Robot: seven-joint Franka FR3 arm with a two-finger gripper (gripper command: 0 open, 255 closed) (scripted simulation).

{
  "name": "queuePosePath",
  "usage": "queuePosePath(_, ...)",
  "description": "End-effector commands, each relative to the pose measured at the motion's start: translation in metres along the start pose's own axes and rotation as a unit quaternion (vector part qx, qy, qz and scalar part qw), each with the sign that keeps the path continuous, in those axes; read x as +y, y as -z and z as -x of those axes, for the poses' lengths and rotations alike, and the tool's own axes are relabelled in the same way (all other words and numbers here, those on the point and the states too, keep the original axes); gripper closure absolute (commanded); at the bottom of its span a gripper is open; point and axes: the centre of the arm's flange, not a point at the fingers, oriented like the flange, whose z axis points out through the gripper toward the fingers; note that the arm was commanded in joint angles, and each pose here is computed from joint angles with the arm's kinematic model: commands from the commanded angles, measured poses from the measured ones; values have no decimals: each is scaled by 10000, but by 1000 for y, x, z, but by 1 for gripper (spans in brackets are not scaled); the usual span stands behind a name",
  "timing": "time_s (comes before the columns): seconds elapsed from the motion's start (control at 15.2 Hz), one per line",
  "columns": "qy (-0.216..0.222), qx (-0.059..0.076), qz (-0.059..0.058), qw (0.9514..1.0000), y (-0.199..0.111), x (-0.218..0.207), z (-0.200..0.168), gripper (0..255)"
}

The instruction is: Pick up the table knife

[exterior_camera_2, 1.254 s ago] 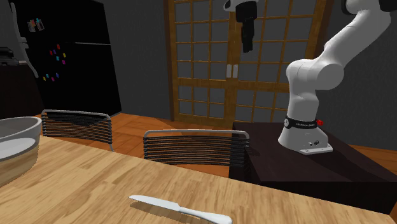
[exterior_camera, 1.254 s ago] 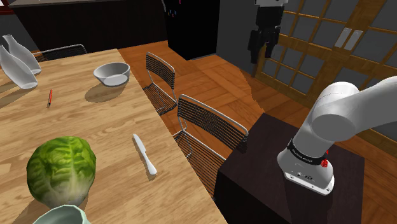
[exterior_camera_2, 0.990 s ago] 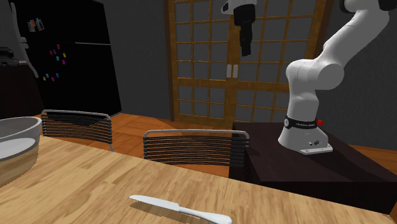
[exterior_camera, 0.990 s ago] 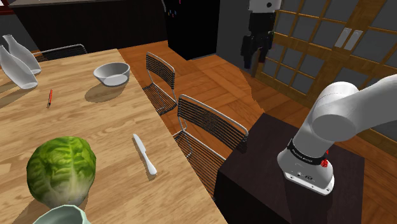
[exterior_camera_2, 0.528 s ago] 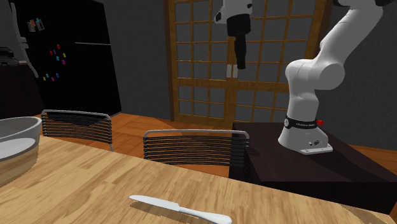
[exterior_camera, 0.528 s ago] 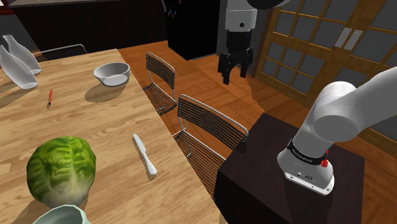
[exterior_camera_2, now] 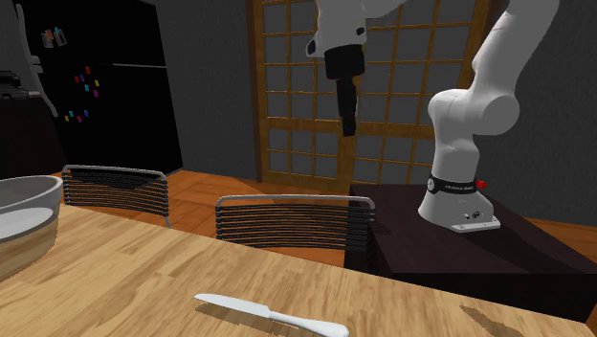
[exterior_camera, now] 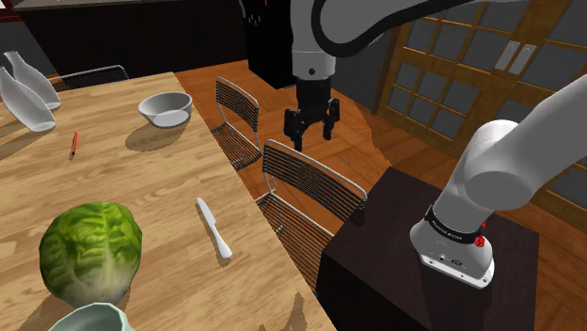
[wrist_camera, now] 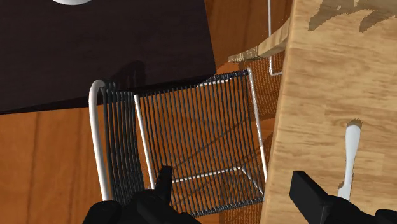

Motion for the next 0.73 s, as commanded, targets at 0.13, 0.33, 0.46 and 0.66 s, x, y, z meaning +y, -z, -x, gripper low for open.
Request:
queuePosePath(0.13, -115, -27, -19, 9999, -27, -45, -17, 0)
queuePosePath(0.33, -198, -49, -28, 9998, -47, -76, -30, 0)
queuePosePath(0.46, -253, -64, -34, 9997, -60, -97, -39, 0)
queuePosePath(0.66, -336, -86, -43, 9994, -80, -129, -52, 0)
